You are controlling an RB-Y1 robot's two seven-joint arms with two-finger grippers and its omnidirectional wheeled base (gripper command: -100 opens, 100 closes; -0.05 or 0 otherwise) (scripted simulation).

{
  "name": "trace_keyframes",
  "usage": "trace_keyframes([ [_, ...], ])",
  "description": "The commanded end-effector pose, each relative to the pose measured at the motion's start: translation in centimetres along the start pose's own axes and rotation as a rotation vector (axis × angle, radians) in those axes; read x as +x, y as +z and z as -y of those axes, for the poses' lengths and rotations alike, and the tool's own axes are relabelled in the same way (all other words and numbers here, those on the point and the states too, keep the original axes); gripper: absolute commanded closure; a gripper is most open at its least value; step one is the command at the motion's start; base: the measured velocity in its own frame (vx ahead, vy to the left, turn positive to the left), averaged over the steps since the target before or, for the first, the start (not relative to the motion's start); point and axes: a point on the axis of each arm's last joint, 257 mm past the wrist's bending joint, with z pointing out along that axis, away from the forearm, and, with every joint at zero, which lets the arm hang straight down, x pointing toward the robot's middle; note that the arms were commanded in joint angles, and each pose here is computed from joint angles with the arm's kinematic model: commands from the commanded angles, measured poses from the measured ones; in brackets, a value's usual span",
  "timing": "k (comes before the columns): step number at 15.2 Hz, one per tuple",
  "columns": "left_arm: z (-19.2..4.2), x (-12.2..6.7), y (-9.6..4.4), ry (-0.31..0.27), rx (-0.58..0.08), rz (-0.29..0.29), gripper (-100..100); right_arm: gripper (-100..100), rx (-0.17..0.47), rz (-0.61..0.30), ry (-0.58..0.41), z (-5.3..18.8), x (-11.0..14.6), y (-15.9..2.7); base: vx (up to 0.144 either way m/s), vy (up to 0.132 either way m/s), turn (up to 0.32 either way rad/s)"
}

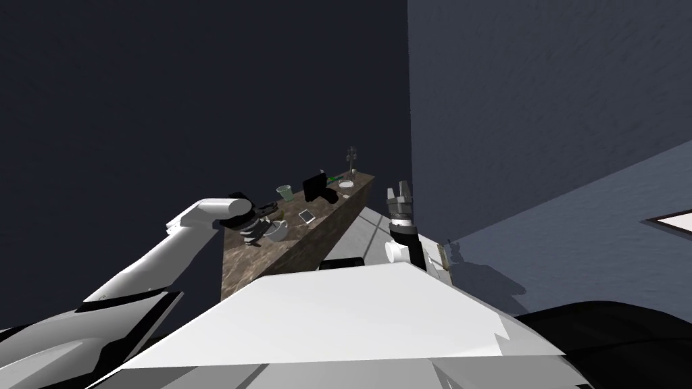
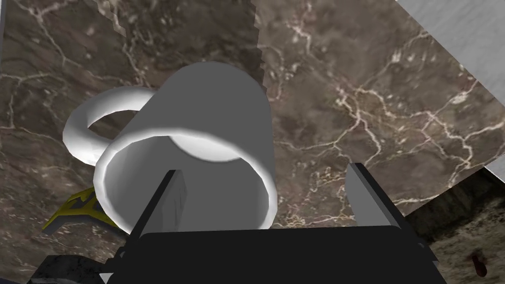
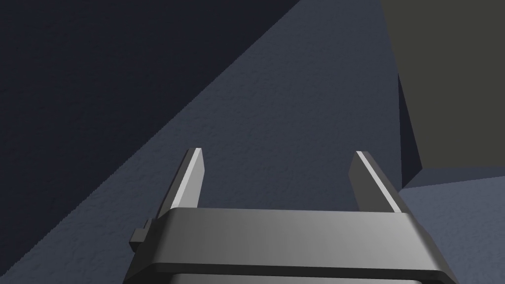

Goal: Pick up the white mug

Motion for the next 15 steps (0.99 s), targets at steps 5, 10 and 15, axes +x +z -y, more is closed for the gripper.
trace_keyframes([
  [5,-0.1,0.0,2.4,-0.012,-0.004,0.0,-100,0,0.0,0.0,0.0,0.0,0.0,0.0,-0.014,0.009,-0.037],
  [10,-0.2,0.0,2.0,-0.01,-0.006,0.0,100,0,0.0,0.0,0.0,0.0,0.0,0.0,-0.002,0.001,-0.003],
  [15,0.0,0.0,0.6,-0.004,-0.004,-0.001,100,0,0.0,0.0,0.0,0.0,0.0,0.0,0.016,-0.007,0.036],
])
